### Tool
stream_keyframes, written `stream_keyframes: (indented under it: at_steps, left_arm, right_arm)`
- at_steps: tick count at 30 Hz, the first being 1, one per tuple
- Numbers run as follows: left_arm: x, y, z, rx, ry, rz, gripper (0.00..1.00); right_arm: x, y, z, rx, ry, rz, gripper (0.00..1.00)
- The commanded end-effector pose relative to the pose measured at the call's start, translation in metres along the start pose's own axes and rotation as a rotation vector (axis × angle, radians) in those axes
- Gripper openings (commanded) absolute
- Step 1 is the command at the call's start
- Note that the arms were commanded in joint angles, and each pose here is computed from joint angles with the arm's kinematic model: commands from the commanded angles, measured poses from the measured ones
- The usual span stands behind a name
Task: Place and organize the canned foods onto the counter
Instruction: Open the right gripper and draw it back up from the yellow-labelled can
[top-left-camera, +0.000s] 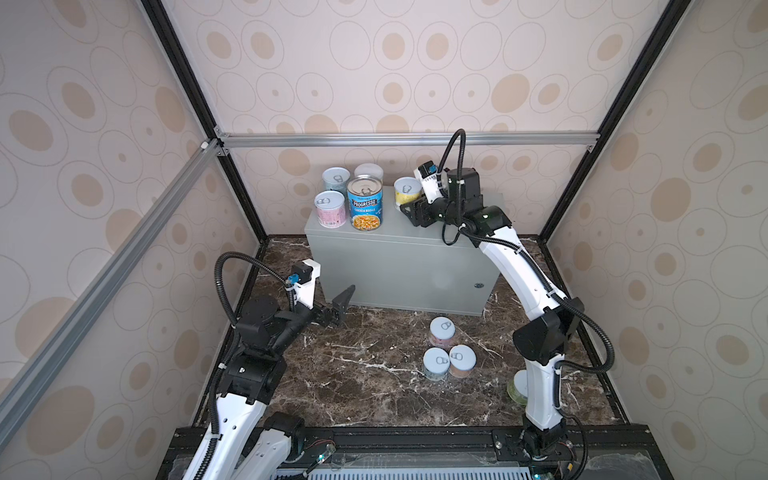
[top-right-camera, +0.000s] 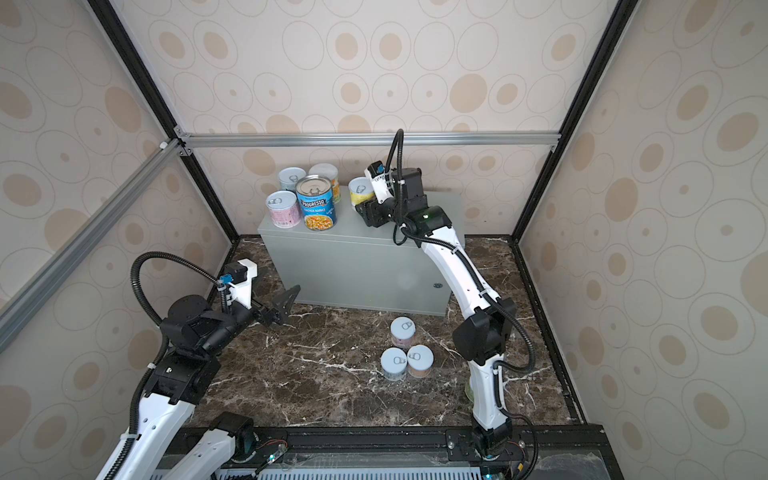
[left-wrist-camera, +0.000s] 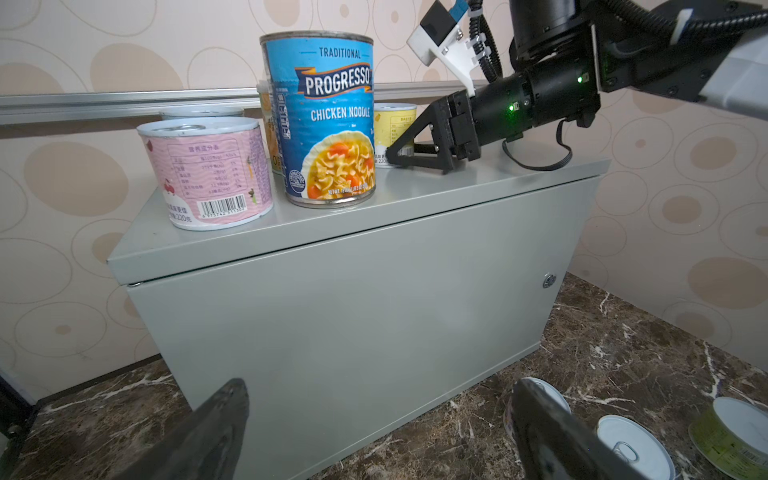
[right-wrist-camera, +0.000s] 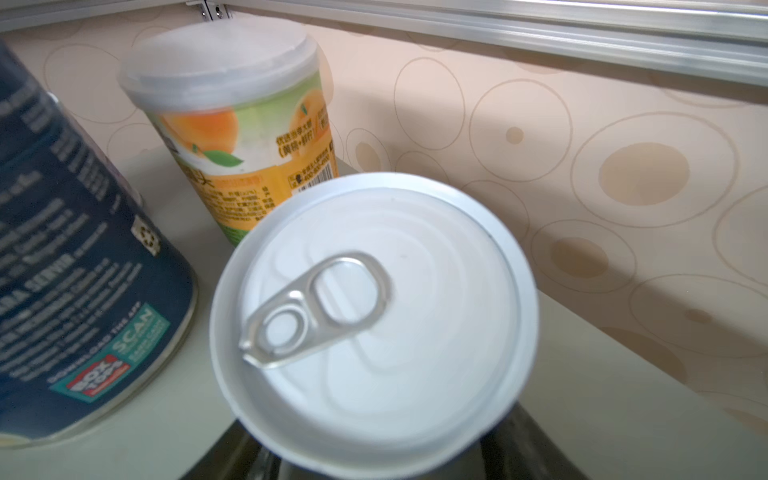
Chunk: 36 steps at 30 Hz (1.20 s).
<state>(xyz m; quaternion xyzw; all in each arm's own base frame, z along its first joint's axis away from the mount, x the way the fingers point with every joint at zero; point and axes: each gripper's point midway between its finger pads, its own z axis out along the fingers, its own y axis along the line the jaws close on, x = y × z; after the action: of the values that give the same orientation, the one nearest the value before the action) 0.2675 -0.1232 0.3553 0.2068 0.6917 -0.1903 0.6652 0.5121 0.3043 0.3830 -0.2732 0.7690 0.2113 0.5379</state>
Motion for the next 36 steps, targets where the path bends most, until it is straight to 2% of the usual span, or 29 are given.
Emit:
stream_keyframes:
  at_steps: [1, 21, 36]
  left_arm:
    - [-0.022, -0.004, -0.003, 0.014, -0.061, 0.044, 0.98]
    - [-0.023, -0.005, -0.001, 0.017, -0.043, 0.040, 0.98]
    - [-0.023, -0.005, -0.004, 0.015, -0.053, 0.043, 0.98]
  right_arm:
    - [-0.008, -0.001, 0.004, 0.000, -0.030, 0.006, 0.66]
    - [-0.008, -0.008, 0.028, -0.003, -0.044, 0.033, 0.65]
    - [-0.007, -0.003, 0.031, -0.031, -0.041, 0.039, 0.66]
